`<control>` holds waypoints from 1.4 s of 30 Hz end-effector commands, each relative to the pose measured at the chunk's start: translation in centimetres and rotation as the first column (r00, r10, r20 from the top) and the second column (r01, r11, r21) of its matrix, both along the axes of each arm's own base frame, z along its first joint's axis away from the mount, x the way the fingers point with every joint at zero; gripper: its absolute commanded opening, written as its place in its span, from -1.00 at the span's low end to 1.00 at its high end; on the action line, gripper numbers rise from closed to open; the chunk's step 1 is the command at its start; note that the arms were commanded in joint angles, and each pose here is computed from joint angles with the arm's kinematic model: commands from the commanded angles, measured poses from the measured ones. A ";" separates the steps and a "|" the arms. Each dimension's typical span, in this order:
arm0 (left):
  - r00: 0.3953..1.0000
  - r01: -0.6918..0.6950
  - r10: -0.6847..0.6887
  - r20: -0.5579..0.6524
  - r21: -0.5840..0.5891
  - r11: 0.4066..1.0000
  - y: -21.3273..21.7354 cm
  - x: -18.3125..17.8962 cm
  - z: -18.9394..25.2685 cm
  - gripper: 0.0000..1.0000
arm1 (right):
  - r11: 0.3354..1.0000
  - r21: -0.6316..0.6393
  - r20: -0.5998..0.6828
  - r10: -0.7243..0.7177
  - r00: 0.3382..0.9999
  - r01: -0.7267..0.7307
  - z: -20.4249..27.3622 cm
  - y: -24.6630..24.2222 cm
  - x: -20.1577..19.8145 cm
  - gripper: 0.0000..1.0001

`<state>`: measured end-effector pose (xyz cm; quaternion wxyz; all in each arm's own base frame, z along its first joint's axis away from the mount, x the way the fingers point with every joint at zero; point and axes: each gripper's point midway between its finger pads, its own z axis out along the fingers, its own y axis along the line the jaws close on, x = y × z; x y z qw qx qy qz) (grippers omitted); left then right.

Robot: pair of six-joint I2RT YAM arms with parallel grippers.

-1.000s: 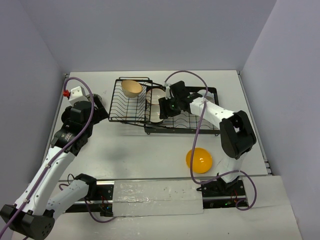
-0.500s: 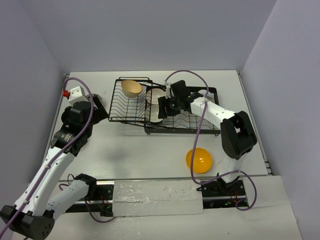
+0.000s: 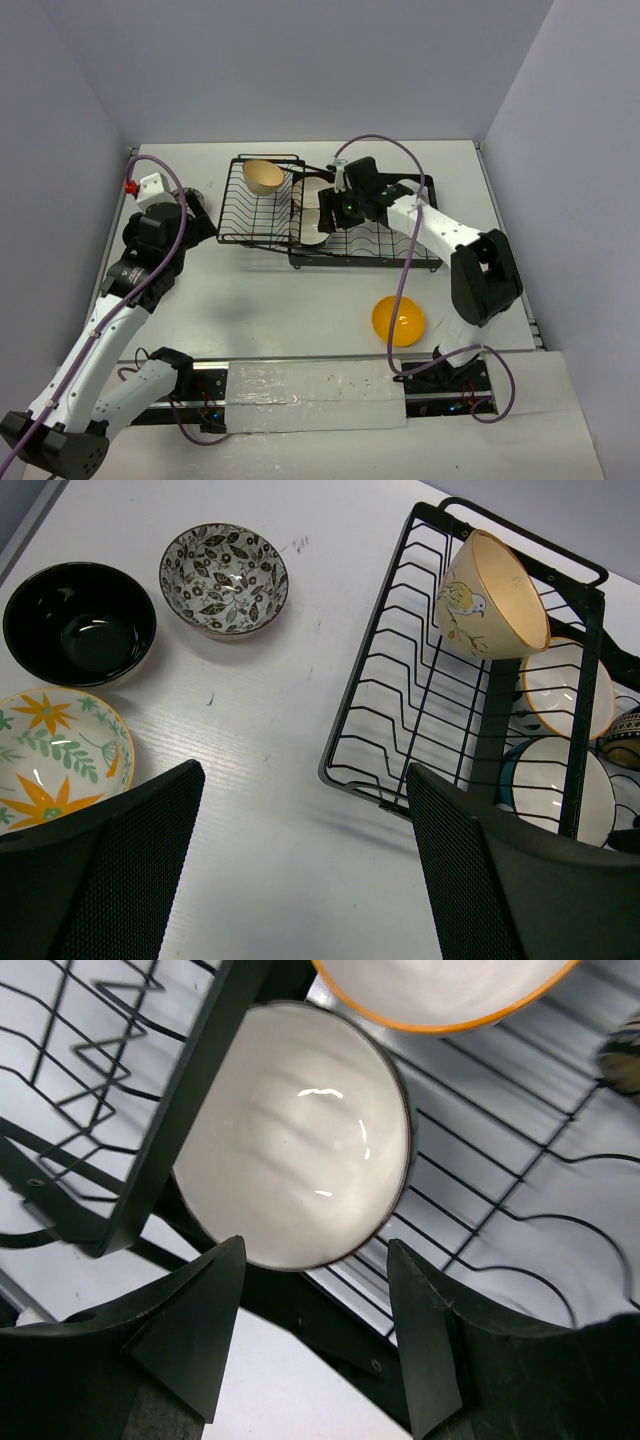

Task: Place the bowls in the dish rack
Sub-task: Place the bowl in the dish rack, then pick up the bowl from the dish rack.

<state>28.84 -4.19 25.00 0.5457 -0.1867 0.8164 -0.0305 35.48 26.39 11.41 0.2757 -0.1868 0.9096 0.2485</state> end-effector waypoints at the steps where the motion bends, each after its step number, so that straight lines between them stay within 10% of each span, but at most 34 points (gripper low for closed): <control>1: 0.998 0.019 -0.018 0.061 -0.014 1.000 -0.3 0.2 2.2 0.75 | 0.999 0.014 0.173 -0.041 0.984 0.040 6.3 -1.1 0.8 0.33; 17: 0.998 0.037 -0.037 0.042 -0.016 0.999 -0.8 0.7 1.4 0.81 | 0.980 0.085 0.276 0.150 0.949 -0.180 13.8 9.7 6.2 0.32; 42: 0.986 0.097 -0.096 -0.134 0.000 0.995 -2.7 2.4 -3.4 0.78 | 0.929 0.150 0.277 0.288 0.917 -0.337 7.6 19.1 9.0 0.25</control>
